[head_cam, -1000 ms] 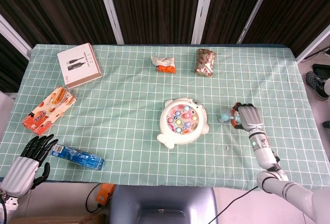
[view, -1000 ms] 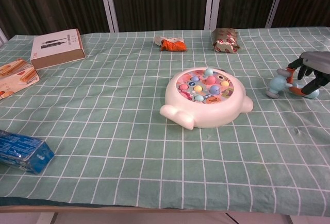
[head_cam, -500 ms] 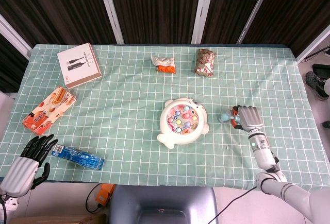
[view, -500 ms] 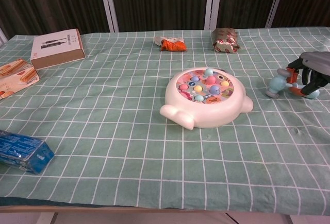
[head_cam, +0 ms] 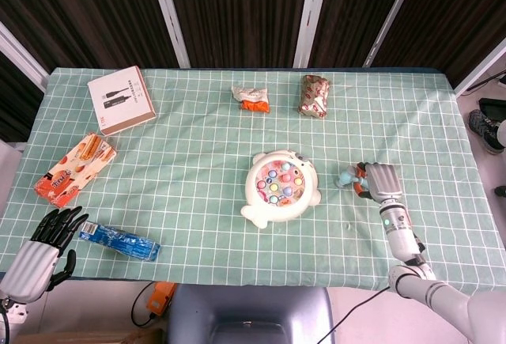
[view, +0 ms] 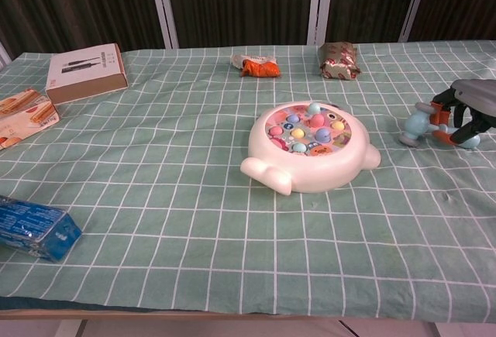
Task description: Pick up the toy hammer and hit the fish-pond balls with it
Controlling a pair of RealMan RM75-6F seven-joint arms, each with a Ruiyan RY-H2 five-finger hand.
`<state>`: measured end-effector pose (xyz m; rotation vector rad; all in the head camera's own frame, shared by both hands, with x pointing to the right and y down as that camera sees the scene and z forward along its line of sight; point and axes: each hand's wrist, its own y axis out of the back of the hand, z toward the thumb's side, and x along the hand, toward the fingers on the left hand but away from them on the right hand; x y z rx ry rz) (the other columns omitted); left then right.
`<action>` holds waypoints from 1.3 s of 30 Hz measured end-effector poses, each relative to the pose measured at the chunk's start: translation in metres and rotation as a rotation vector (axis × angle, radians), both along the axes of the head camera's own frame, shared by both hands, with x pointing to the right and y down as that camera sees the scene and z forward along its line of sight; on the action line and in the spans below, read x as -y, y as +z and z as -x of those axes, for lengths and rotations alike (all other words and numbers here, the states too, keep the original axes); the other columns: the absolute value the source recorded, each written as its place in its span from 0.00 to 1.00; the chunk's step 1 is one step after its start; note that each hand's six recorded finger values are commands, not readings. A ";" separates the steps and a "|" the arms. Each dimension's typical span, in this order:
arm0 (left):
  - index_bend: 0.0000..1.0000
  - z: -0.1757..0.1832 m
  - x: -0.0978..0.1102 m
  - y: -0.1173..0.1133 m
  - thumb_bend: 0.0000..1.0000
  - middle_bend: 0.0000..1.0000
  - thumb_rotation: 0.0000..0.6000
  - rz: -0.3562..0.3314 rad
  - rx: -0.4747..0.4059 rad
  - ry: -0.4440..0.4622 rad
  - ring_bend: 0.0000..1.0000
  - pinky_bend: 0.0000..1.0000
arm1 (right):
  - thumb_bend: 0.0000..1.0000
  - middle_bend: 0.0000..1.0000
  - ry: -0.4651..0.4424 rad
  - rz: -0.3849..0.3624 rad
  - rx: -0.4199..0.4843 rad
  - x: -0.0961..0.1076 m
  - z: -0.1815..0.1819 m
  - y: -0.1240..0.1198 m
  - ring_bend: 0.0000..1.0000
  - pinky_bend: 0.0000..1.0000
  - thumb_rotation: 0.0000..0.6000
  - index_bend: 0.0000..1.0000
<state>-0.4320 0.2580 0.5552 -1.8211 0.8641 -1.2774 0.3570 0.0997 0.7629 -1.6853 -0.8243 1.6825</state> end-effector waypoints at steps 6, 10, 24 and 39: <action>0.00 0.000 0.000 0.000 0.71 0.00 1.00 0.000 0.000 0.000 0.00 0.00 | 0.62 0.62 0.016 -0.008 0.019 0.002 -0.001 -0.002 0.68 0.74 1.00 0.95; 0.00 0.000 0.000 0.000 0.71 0.00 1.00 0.000 -0.002 0.001 0.00 0.00 | 0.62 0.62 0.035 -0.016 0.039 0.005 -0.003 -0.006 0.68 0.74 1.00 0.95; 0.00 -0.002 0.000 0.001 0.71 0.00 1.00 0.005 -0.001 0.008 0.00 0.00 | 0.62 0.62 0.035 -0.062 0.120 0.031 0.012 -0.050 0.68 0.74 1.00 0.95; 0.00 0.000 0.001 0.000 0.71 0.00 1.00 0.006 -0.010 0.004 0.00 0.00 | 0.64 0.62 -0.366 -0.088 0.002 0.024 0.142 -0.119 0.68 0.74 1.00 0.94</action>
